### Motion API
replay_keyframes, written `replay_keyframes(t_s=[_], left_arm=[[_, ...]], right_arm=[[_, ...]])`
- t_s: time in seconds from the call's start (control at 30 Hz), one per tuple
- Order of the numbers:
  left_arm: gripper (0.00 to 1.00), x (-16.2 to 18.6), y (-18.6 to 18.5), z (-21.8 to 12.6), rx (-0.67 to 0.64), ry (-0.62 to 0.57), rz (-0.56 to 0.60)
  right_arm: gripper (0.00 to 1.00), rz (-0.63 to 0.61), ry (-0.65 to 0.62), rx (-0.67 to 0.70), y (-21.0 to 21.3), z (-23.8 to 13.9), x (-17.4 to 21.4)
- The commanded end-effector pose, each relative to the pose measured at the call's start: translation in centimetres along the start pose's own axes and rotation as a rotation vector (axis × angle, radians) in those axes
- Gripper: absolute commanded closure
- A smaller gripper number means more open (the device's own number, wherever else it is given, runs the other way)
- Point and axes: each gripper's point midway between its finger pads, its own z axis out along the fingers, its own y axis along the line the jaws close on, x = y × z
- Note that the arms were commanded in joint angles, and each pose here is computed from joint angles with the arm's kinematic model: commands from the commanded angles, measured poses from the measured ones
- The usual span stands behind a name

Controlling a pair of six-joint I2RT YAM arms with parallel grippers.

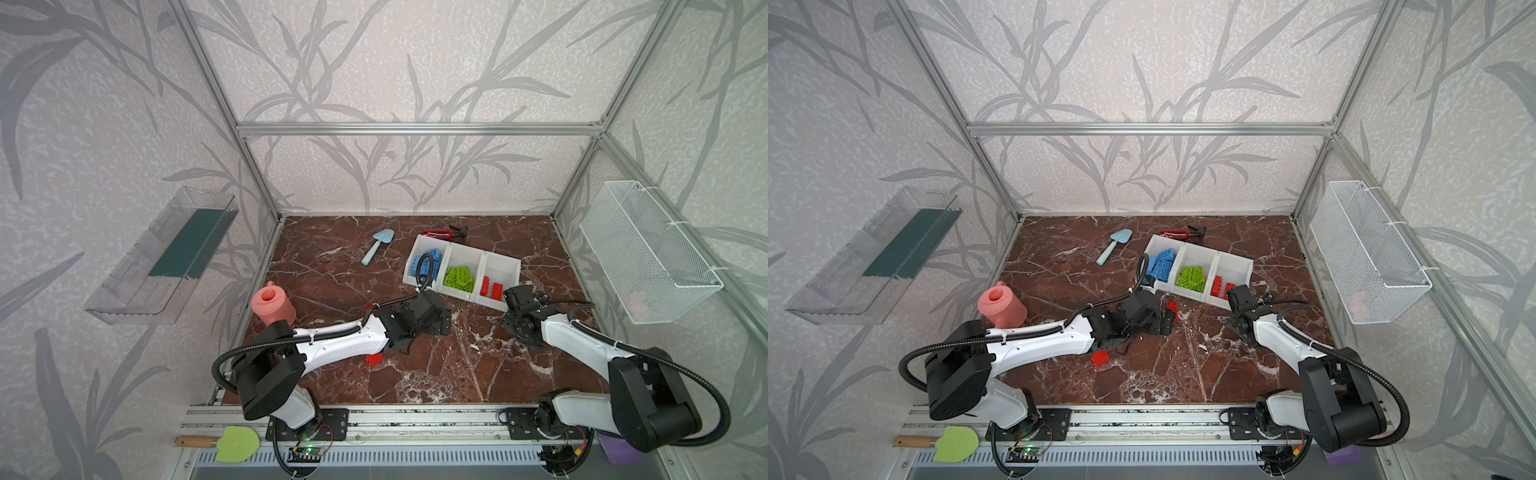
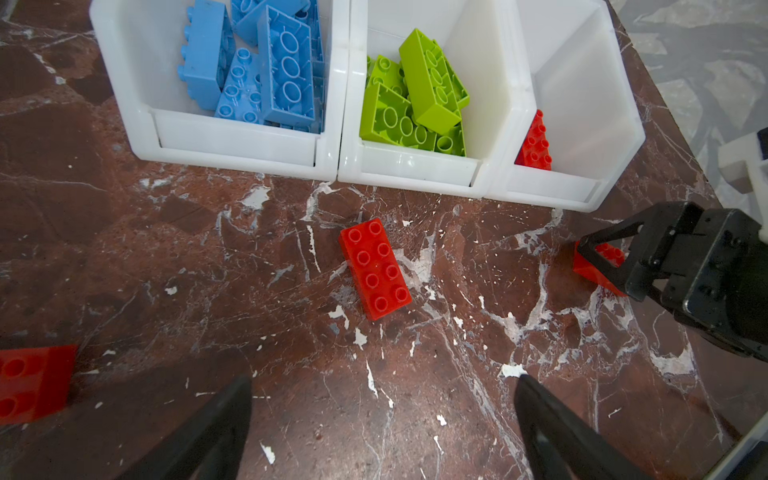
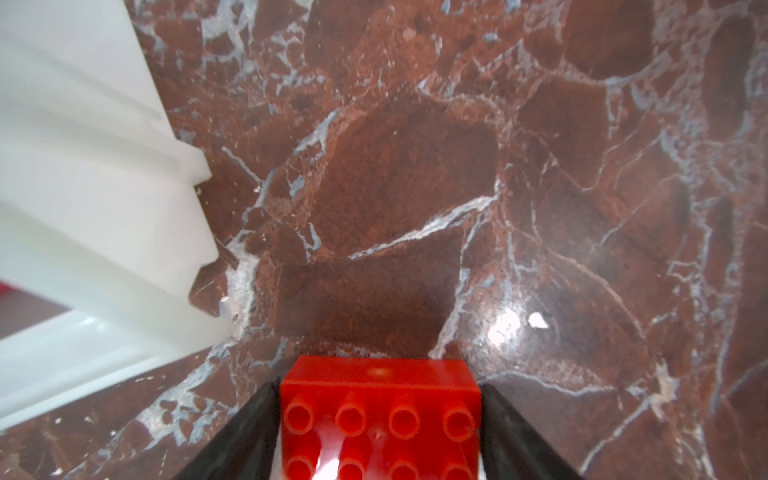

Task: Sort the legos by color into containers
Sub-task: 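Grasp the red brick near the bin with the right gripper and lift, then carry the red brick with the right gripper into the red-brick compartment and release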

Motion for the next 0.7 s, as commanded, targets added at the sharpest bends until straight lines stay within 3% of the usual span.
replay_keyframes(t_s=[0.0,0.17,0.33,0.67], left_arm=[[0.03,-0.1,0.0,-0.6,0.010,-0.012,-0.022],[0.03,0.0,0.2,-0.8,0.004,-0.010,-0.027],[0.03,0.0,0.3,-1.0,0.003,-0.011,-0.031],[0.03,1.5,1.8,-0.5,-0.042,0.014,-0.040]], right_arm=[[0.25,-0.019,0.004,0.004,0.0,0.3,0.3],[0.30,-0.032,0.002,-0.006,0.1,0.1,0.2],[0.42,-0.061,-0.043,-0.040,0.7,-1.5,-0.9],[0.45,-0.256,-0.190,-0.179,4.3,-8.1,-5.3]])
